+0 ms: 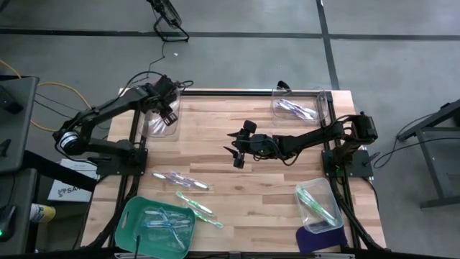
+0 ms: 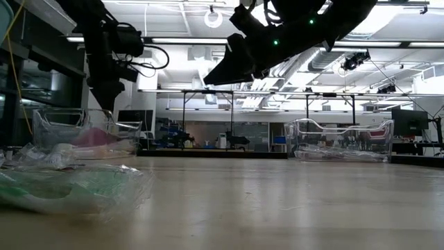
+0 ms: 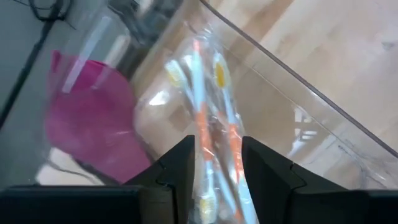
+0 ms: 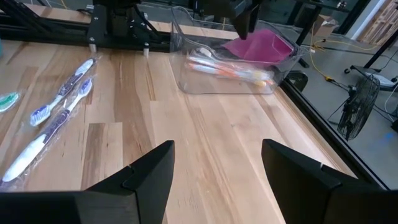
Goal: Pick & Place Toothbrushes
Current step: Put the purple toothbrush into the right transparent bin
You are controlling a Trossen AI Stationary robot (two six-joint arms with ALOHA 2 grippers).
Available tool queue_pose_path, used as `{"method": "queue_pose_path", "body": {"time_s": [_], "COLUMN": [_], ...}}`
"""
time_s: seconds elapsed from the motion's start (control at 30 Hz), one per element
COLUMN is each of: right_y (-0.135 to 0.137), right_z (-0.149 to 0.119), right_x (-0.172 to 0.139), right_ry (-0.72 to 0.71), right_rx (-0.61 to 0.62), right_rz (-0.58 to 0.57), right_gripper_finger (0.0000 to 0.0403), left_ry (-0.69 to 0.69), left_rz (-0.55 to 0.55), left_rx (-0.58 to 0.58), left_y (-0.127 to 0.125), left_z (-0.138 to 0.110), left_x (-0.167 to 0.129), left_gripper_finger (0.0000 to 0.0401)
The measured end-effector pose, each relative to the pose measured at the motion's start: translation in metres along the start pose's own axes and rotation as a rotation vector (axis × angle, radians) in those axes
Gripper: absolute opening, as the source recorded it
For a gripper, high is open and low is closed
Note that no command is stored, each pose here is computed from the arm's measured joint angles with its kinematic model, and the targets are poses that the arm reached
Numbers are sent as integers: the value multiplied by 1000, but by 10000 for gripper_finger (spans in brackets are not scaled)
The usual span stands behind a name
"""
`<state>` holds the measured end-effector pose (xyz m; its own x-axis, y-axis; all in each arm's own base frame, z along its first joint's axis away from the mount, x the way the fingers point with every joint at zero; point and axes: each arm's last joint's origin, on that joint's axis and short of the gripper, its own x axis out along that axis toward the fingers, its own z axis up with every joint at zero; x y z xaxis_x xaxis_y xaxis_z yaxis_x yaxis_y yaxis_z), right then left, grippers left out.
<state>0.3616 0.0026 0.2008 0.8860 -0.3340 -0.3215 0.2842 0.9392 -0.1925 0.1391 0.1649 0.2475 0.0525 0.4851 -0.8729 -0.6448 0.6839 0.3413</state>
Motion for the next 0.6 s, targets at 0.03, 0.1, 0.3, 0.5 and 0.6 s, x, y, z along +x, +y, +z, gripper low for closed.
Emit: {"method": "queue_pose_path", "body": {"time_s": [0.03, 0.1, 0.3, 0.5, 0.6], "right_y": [0, 0, 0, 0, 0], "right_z": [0, 0, -1, -2, -3], "right_x": [0, 0, 0, 0, 0], "right_ry": [0, 0, 8, 21, 31], "right_rx": [0, 0, -3, -8, -13], "right_rz": [0, 0, 1, 1, 3], "right_gripper_finger": [235, 235, 235, 235, 235], "left_ry": [-6, -8, -19, -40, -87], "left_rz": [7, 10, 15, -23, -75], "left_rx": [1, 4, 4, 90, 118], "left_y": [1, 3, 6, 5, 5], "left_z": [2, 4, 7, 7, 4], "left_x": [-2, -7, -13, -15, -24], "left_gripper_finger": [127, 127, 127, 127, 127]}}
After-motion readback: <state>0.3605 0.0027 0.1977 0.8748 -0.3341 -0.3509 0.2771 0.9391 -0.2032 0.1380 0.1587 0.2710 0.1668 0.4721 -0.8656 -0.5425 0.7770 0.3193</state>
